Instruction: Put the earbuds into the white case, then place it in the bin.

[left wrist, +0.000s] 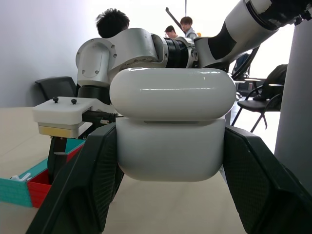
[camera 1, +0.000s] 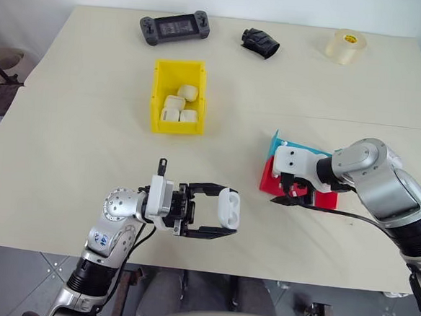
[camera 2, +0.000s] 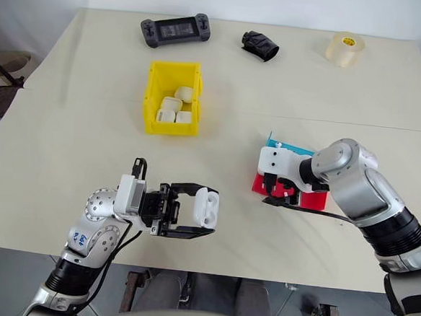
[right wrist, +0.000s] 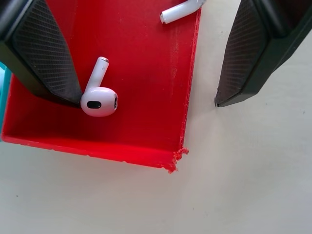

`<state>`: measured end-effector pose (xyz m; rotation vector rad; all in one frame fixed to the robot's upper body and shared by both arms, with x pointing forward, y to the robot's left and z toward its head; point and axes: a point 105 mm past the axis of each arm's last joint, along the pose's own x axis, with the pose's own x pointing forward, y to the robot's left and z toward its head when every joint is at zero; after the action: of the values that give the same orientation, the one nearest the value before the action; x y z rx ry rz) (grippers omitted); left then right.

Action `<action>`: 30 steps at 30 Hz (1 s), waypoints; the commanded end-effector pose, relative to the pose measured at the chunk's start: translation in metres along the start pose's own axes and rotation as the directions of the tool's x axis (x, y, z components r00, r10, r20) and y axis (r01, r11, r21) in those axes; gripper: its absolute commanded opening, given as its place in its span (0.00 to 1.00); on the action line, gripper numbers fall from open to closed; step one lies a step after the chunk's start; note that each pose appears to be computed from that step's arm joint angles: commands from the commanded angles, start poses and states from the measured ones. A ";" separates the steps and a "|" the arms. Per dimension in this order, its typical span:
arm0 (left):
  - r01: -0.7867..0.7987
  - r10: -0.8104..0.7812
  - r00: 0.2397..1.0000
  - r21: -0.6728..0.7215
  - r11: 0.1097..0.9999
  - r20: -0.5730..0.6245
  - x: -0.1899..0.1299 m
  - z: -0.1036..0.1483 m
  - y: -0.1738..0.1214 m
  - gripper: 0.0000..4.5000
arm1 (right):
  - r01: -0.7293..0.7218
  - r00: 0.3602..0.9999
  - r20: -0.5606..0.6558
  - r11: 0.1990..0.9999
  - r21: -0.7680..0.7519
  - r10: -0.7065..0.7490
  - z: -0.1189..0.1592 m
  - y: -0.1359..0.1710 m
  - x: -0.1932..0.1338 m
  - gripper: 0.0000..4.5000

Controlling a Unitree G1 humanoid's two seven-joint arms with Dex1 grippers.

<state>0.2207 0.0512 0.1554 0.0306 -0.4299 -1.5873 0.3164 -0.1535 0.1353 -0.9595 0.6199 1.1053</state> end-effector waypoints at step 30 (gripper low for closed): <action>0.004 -0.005 0.999 0.054 0.999 0.036 0.004 0.012 0.000 0.62 | 0.045 0.999 -0.001 0.999 -0.030 -0.045 0.004 -0.010 0.000 0.29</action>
<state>0.2209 0.0501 0.1560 0.0279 -0.4358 -1.5821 0.3225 -0.1495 0.1357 -0.9722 0.5968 1.1024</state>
